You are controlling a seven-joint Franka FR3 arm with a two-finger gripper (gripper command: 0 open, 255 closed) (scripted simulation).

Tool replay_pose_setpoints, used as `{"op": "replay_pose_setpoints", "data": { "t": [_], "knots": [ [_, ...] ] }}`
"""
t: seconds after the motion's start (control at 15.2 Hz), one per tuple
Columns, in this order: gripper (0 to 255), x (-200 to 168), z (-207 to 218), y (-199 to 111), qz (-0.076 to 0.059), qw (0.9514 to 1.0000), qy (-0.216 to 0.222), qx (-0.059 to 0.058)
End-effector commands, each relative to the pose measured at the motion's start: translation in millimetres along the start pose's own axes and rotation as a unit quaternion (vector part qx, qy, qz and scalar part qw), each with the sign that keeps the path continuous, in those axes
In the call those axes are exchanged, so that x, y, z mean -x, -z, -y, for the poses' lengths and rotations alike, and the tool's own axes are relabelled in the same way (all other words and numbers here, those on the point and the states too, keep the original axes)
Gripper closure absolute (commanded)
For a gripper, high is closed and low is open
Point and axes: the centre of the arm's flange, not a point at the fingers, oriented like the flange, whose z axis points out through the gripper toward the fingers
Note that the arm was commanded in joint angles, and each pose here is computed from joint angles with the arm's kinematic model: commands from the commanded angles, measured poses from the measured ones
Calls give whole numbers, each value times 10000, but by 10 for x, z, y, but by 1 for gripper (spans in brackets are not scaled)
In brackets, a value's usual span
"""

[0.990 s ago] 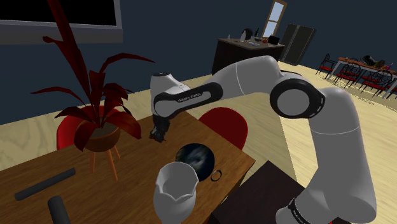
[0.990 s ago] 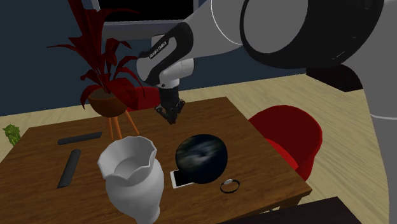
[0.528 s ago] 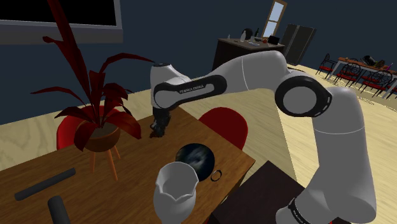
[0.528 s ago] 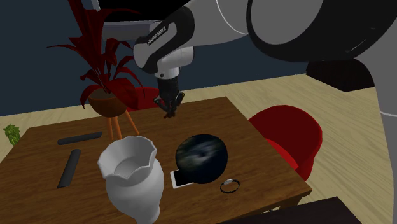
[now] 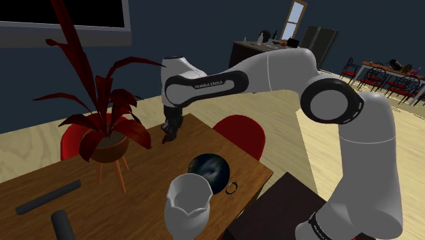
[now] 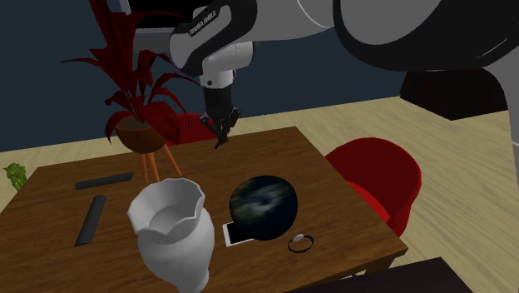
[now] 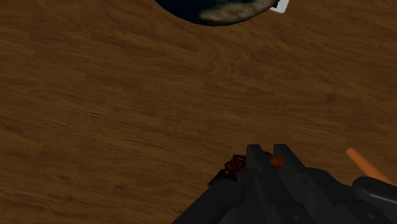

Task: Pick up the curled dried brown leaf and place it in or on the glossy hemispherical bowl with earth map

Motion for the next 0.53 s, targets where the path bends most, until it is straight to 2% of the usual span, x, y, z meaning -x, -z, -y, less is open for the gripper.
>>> {"op": "replay_pose_setpoints", "data": {
  "t": [0.0, 0.46],
  "knots": [
    [255, -1, 4, 80, 1, 10000, 1, 0],
    [255, 879, -271, 31, 1, 10000, 0, 0]
  ]
}}
